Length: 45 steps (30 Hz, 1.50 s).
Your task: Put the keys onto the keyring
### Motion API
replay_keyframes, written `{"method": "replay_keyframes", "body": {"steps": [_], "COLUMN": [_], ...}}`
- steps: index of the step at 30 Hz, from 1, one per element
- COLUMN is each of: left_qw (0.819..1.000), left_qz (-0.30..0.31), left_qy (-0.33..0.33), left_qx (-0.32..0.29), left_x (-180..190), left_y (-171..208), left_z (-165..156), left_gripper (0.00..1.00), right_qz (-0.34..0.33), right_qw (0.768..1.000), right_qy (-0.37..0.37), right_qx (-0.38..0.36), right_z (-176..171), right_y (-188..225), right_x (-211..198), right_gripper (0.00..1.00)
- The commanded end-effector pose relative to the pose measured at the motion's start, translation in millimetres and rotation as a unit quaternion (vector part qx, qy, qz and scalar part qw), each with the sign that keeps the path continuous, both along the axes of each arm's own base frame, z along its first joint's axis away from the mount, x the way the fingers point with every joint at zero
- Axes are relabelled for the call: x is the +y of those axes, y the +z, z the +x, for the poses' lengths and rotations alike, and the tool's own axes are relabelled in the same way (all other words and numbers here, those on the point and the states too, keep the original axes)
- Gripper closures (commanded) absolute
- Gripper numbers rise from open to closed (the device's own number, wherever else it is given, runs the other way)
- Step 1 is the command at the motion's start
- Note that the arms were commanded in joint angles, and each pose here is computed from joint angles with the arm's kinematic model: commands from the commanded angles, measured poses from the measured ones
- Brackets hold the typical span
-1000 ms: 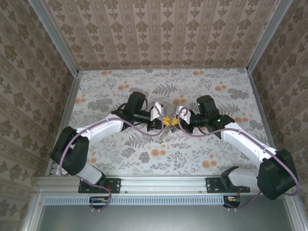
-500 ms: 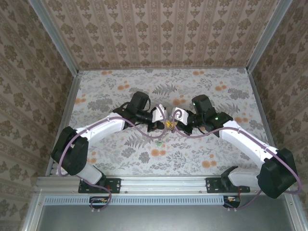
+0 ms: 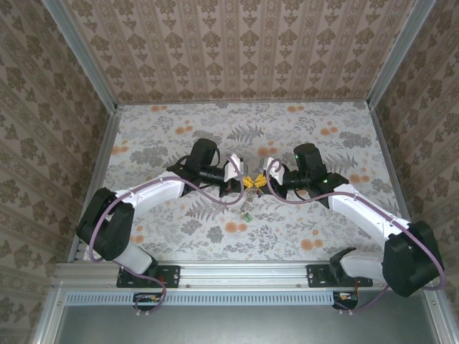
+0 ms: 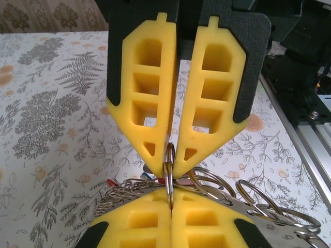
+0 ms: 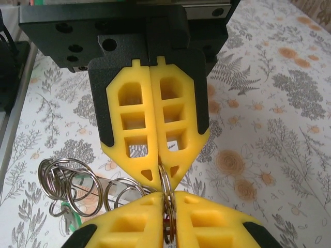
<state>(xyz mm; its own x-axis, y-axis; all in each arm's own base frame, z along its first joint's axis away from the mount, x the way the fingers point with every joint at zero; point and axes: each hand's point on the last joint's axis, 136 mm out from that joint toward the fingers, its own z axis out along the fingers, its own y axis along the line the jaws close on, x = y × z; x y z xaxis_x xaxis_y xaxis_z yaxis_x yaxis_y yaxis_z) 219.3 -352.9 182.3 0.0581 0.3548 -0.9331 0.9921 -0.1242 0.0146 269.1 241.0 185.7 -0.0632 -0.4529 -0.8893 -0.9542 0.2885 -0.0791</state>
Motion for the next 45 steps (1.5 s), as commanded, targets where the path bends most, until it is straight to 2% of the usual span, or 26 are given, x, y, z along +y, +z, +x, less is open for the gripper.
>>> {"method": "replay_keyframes", "body": {"steps": [1,8,16,20,24,32,45], "left_qw": [0.998,0.998,1.000,1.000,0.999,0.998,0.997], "left_qz": [-0.054,-0.048,-0.011,0.006,0.020,0.039,0.063], "left_qy": [-0.041,-0.030,-0.001,0.005,0.009,0.011,0.010], "left_qx": [-0.005,-0.003,-0.016,-0.022,-0.027,-0.039,-0.043], "left_x": [-3,-1,1,2,2,1,-2], "left_y": [29,28,18,13,9,3,-6], "left_z": [-12,-8,2,4,5,5,7], "left_gripper": [1.00,1.00,0.97,0.91,0.90,0.81,0.78], "right_qz": [0.027,0.017,-0.001,-0.009,-0.015,-0.027,-0.041], "right_qw": [1.000,1.000,1.000,1.000,1.000,0.999,0.998], "right_qy": [0.008,0.011,0.010,0.012,0.012,0.016,0.025], "right_qx": [-0.002,0.005,-0.006,-0.014,-0.019,-0.026,-0.041], "right_z": [3,3,2,1,0,-3,-5], "right_y": [5,4,9,13,16,20,24], "right_x": [5,4,4,6,8,10,17], "right_gripper": [0.88,1.00,1.00,1.00,1.00,1.00,1.00]}}
